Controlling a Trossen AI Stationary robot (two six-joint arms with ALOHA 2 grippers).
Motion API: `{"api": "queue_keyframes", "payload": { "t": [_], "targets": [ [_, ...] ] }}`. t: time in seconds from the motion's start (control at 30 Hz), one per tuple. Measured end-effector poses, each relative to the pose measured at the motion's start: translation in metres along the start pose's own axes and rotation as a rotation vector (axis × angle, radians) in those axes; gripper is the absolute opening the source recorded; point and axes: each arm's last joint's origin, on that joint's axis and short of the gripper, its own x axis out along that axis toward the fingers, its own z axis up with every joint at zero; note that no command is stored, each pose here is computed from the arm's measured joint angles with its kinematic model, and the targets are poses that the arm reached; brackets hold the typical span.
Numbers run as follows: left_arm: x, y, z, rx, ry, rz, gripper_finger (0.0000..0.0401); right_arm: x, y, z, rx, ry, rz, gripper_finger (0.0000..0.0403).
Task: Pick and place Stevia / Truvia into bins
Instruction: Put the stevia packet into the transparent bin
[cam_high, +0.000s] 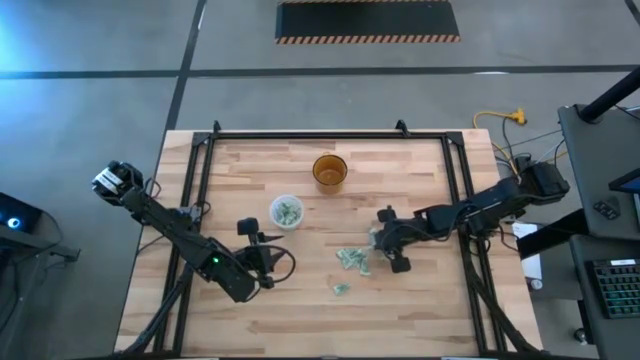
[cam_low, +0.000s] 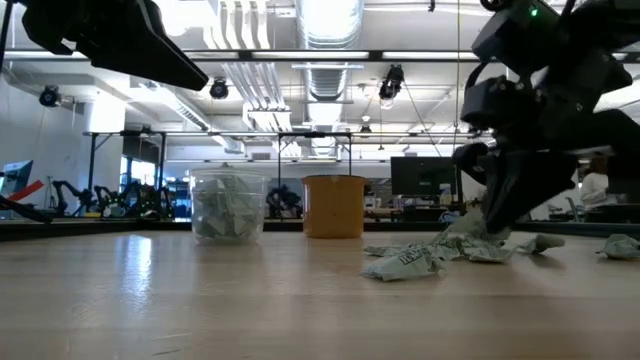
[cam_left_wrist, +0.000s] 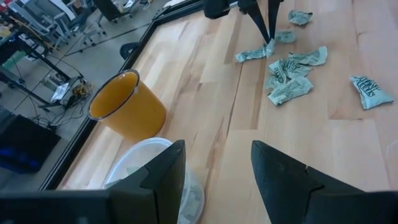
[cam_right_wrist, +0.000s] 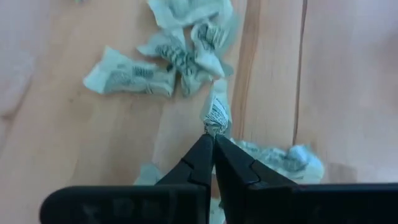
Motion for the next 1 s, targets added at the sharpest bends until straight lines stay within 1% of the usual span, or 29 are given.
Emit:
{"api": "queue_keyframes", "payload": {
  "t": [0.13, 0.3, 0.47, 0.6, 0.67, 0.73, 0.8, 0.87, 0.93, 1.0],
  "targets": [
    [0.0, 0.0, 0.0, 0.002, 0.0, 0.0, 0.0167, -0.008, 0.0, 0.011, -0.022, -0.053, 0.021, 0.0009],
    [0.0, 0.0, 0.0, 0.005, 0.001, 0.001, 0.0167, -0.021, 0.0, 0.031, -0.119, -0.17, 0.01, 0.0009],
    [0.0, 0.0, 0.0, 0.023, 0.001, 0.001, 0.0167, -0.026, -0.009, 0.055, -0.242, -0.359, -0.144, 0.0009],
    [0.0, 0.0, -0.001, 0.034, 0.005, 0.001, 0.0167, -0.024, -0.023, 0.069, -0.28, -0.471, -0.223, 0.0009],
    [0.0, 0.0, -0.003, 0.049, 0.022, -0.012, 0.0167, -0.021, -0.033, 0.075, -0.28, -0.498, -0.26, 0.0009],
    [0.0, -0.001, -0.005, 0.066, 0.058, -0.071, 0.0167, -0.017, -0.042, 0.08, -0.267, -0.511, -0.287, 0.0009],
    [-0.001, -0.003, -0.008, 0.076, 0.107, -0.173, 0.0167, -0.011, -0.051, 0.087, -0.259, -0.508, -0.284, 0.0009],
    [-0.002, -0.006, -0.009, 0.069, 0.154, -0.288, 0.0167, -0.003, -0.059, 0.096, -0.26, -0.513, -0.245, 0.0009],
    [-0.003, -0.009, -0.011, 0.061, 0.19, -0.38, 0.0167, 0.008, -0.067, 0.105, -0.265, -0.518, -0.196, 0.0009],
    [-0.005, -0.011, -0.011, 0.031, 0.209, -0.418, 0.0167, 0.02, -0.075, 0.116, -0.267, -0.516, -0.171, 0.0009]
  ]
}}
